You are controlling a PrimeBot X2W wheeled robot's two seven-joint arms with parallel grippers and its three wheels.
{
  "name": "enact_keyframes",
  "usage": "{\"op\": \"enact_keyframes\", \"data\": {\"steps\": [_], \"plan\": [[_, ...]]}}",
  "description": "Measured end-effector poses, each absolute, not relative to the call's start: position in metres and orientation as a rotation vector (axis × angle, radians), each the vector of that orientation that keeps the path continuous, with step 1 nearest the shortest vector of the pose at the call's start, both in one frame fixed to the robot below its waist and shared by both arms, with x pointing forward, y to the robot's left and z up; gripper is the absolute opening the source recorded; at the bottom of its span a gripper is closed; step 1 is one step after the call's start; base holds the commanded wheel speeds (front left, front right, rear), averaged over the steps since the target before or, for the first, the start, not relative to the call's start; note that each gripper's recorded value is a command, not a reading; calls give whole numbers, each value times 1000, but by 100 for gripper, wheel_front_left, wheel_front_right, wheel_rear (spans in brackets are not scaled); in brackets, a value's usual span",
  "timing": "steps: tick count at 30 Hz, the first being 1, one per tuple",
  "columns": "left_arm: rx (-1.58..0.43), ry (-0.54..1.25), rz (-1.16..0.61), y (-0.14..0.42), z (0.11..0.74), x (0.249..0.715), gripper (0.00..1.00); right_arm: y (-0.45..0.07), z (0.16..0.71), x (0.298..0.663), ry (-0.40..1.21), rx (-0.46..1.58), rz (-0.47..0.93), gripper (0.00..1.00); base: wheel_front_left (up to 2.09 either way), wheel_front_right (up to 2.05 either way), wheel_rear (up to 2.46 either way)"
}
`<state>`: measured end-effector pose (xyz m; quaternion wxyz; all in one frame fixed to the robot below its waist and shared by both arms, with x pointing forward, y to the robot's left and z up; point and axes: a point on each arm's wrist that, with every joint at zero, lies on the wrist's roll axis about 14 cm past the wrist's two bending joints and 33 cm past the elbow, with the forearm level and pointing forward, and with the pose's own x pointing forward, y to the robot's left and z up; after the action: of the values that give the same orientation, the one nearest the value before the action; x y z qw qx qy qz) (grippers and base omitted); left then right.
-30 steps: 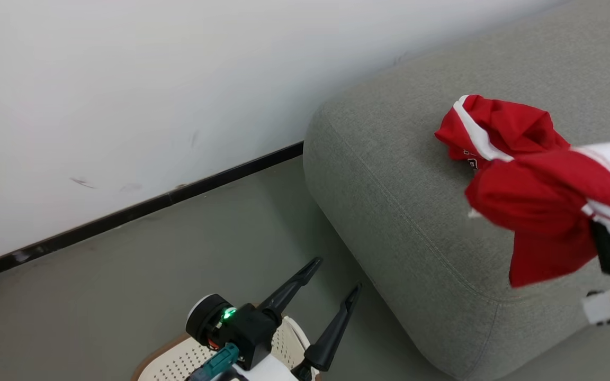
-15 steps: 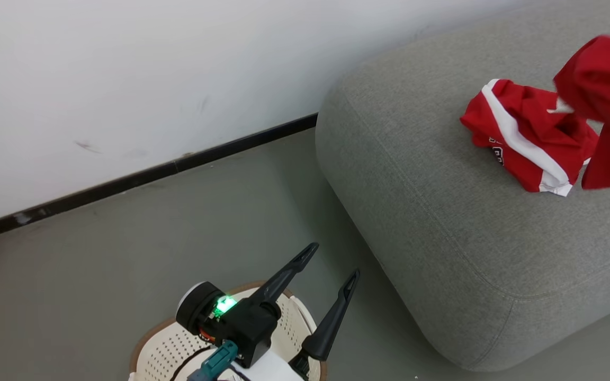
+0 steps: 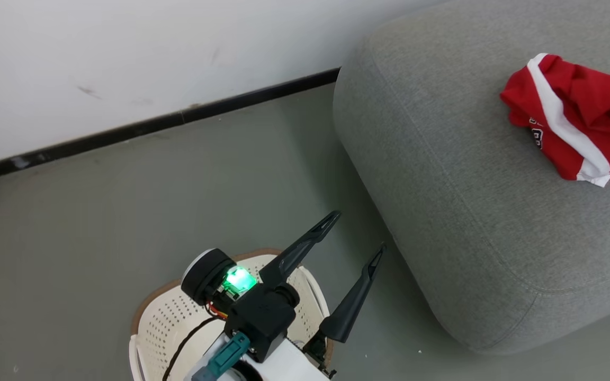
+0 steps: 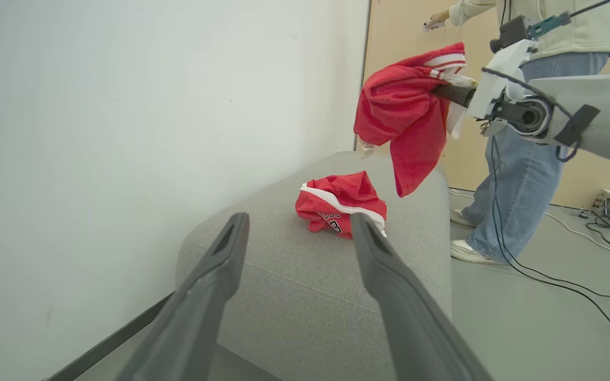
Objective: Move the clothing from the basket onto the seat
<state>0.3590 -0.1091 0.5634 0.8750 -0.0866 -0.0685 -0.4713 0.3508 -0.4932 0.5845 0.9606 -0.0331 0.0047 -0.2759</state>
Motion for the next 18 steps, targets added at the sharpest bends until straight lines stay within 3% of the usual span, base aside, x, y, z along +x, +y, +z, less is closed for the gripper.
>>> {"op": "enact_keyframes", "data": {"steps": [12,18], "plan": [[-175,-135,-958,-99,552,386,100,-516,568,383,70,-179,-613,0,0,0,0],[-170,-99,-950,-94,535,400,100,-493,502,408,186,-123,-588,0,0,0,0]]}}
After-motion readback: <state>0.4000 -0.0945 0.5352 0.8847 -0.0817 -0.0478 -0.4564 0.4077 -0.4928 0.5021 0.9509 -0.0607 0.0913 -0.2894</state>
